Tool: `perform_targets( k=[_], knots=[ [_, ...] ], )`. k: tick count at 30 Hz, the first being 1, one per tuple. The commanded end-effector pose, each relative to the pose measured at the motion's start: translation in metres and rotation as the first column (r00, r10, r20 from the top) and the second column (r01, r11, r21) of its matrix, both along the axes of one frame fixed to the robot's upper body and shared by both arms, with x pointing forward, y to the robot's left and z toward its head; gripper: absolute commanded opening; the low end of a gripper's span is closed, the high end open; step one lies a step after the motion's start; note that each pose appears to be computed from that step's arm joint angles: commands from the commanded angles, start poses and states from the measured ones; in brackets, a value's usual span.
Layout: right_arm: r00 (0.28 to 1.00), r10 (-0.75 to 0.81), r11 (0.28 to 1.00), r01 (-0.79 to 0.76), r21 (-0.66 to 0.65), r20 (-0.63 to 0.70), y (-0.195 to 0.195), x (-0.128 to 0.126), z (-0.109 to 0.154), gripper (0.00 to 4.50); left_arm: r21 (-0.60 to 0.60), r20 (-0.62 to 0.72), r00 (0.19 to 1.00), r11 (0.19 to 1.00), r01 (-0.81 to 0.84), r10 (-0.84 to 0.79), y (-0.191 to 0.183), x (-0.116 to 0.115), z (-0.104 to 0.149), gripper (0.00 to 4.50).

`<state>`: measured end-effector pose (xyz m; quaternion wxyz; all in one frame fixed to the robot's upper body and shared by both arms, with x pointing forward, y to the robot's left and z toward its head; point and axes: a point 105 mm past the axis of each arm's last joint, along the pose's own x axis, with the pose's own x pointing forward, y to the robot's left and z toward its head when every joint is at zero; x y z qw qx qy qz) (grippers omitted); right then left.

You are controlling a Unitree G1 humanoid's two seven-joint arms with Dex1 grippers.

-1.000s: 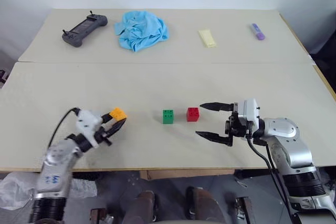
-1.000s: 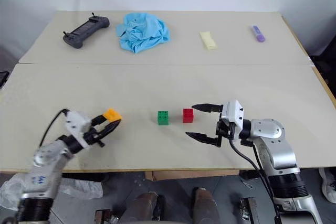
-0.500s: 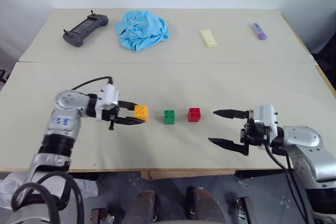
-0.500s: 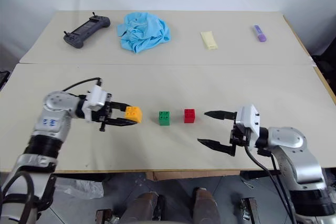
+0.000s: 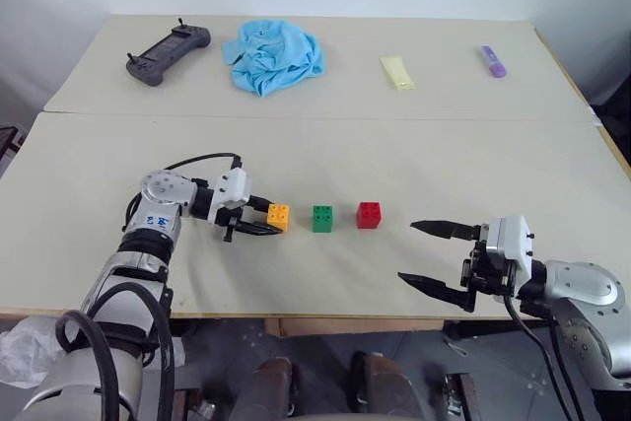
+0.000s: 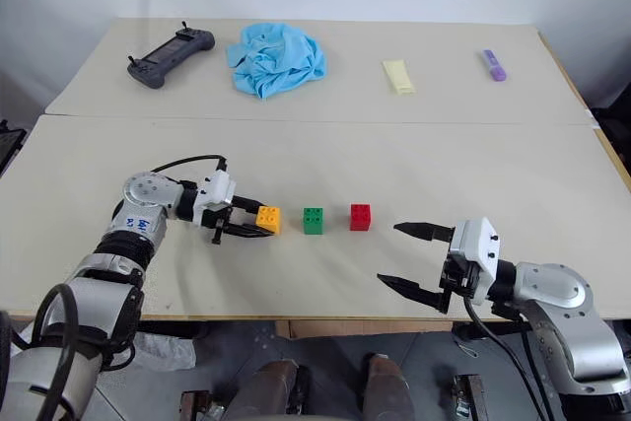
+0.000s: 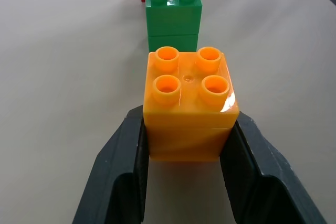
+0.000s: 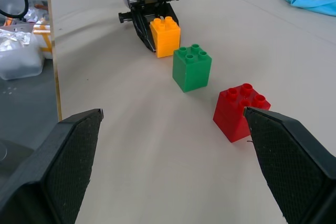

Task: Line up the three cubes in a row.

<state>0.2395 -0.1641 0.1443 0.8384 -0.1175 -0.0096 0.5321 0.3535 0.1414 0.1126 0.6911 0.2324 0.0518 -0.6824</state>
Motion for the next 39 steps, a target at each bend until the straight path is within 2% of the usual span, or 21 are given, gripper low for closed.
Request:
perform_targets(
  k=[1, 5, 7, 13, 16, 19, 21, 23, 27, 29, 33, 39],
  knots=[
    [0.998, 0.012, 1.0, -0.012, 0.005, 0.054, 0.002, -0.004, 0.009, 4.5, 0.011, 0.008, 1.0, 1.0, -0.001, 0.001, 0.006, 0.002, 0.007, 1.5],
    [0.998, 0.012, 1.0, -0.012, 0.001, 0.058, 0.0, -0.004, 0.007, 4.5, 0.002, -0.002, 1.0, 1.0, -0.015, 0.015, 0.007, 0.003, 0.007, 1.5],
    [0.998, 0.013, 1.0, -0.013, 0.004, 0.058, 0.0, -0.004, 0.007, 4.5, -0.02, -0.016, 0.999, 0.999, -0.035, 0.035, 0.007, 0.005, 0.009, 2.23],
    [0.997, 0.05, 0.999, -0.05, 0.003, 0.062, 0.003, -0.001, 0.009, 4.5, -0.066, 0.03, 0.997, 0.995, -0.068, 0.07, 0.01, 0.007, 0.013, 3.99],
    [0.994, 0.072, 0.997, -0.072, -0.002, 0.082, 0.005, 0.007, 0.016, 4.5, -0.096, 0.07, 0.992, 0.99, -0.101, 0.108, 0.027, 0.005, 0.022, 3.99],
    [0.989, 0.104, 0.995, -0.104, -0.01, 0.109, 0.004, 0.017, 0.027, 4.5, -0.176, 0.13, 0.983, 0.978, -0.11, 0.134, 0.044, -0.005, 0.043, 3.99],
    [0.985, 0.119, 0.993, -0.117, -0.02, 0.128, 0.002, 0.026, 0.035, 4.5, -0.254, 0.165, 0.964, 0.953, -0.163, 0.209, 0.053, -0.011, 0.057, 3.99],
    [0.981, 0.133, 0.991, -0.13, -0.031, 0.138, 0.001, 0.032, 0.042, 4.5, -0.283, 0.185, 0.95, 0.939, -0.195, 0.253, 0.06, -0.021, 0.066, 3.99],
    [0.974, 0.21, 0.971, -0.198, -0.136, 0.084, -0.003, 0.035, 0.047, 4.5, -0.229, 0.293, 0.918, 0.952, -0.204, 0.267, 0.064, -0.04, 0.084, 3.99],
    [0.968, 0.234, 0.962, -0.217, -0.165, 0.091, -0.004, 0.04, 0.055, 4.5, -0.192, 0.283, 0.923, 0.958, -0.212, 0.261, 0.067, -0.046, 0.089, 3.99],
    [0.961, 0.254, 0.951, -0.228, -0.208, 0.107, -0.005, 0.049, 0.057, 4.5, -0.139, 0.261, 0.908, 0.944, -0.299, 0.327, 0.081, -0.039, 0.083, 3.99],
    [0.964, 0.25, 0.948, -0.225, -0.224, 0.091, -0.006, 0.058, 0.053, 4.5, -0.111, 0.241, 0.915, 0.946, -0.304, 0.323, 0.089, -0.039, 0.08, 3.99]
  ],
)
